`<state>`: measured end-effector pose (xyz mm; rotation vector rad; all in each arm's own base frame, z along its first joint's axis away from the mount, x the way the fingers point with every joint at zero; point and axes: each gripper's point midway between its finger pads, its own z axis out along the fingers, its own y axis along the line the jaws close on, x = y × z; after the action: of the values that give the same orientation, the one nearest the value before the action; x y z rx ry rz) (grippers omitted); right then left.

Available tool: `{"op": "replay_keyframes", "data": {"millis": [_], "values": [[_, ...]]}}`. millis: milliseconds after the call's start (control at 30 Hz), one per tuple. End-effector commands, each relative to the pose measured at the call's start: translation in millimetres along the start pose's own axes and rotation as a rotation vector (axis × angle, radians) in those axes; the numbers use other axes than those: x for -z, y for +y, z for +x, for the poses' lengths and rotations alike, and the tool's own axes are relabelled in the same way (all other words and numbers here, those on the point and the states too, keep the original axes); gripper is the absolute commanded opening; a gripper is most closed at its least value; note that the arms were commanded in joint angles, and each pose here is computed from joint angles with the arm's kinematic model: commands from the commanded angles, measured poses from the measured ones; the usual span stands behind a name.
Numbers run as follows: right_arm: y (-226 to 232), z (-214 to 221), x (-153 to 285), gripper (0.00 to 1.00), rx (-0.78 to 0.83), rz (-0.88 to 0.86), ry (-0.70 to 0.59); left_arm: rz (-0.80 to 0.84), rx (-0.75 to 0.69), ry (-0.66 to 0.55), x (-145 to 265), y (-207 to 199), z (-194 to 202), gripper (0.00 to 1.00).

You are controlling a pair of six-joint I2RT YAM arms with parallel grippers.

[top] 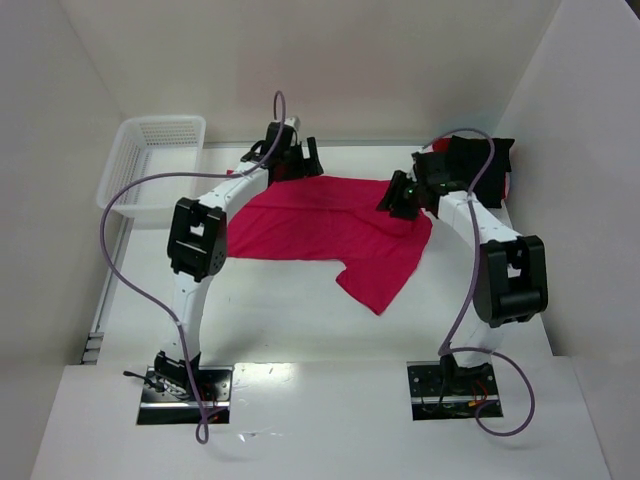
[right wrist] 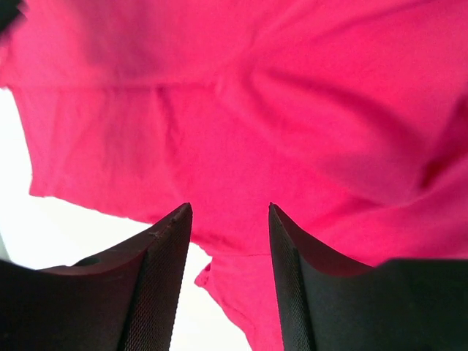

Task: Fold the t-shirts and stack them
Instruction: Fold the flattened tshirt in 1/3 of the way

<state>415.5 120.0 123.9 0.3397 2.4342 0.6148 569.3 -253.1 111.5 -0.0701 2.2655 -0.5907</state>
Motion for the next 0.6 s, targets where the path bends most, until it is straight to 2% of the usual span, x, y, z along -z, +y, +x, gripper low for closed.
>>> {"op": "replay_keyframes", "data": {"millis": [0, 167, 233, 467, 567], "values": [[-4, 16, -9, 0.51, 0.05, 0.089, 0.007, -0.203, -0.12, 0.014, 12, 27, 1, 0.99], [-19, 23, -21, 0.51, 0.052, 0.172, 0.01, -0.296, -0.144, 0.015, 9, 50, 8, 0.99], [-22, 24, -24, 0.51, 0.058, 0.204, 0.01, -0.332, -0.161, 0.051, 5, 61, 20, 0.99], [-29, 32, -45, 0.51, 0.102, 0.27, 0.046, -0.379, -0.174, 0.057, 4, 70, 20, 0.99], [-31, 38, -55, 0.56, 0.134, 0.305, 0.063, -0.392, -0.178, 0.073, 3, 78, 23, 0.99]]}}
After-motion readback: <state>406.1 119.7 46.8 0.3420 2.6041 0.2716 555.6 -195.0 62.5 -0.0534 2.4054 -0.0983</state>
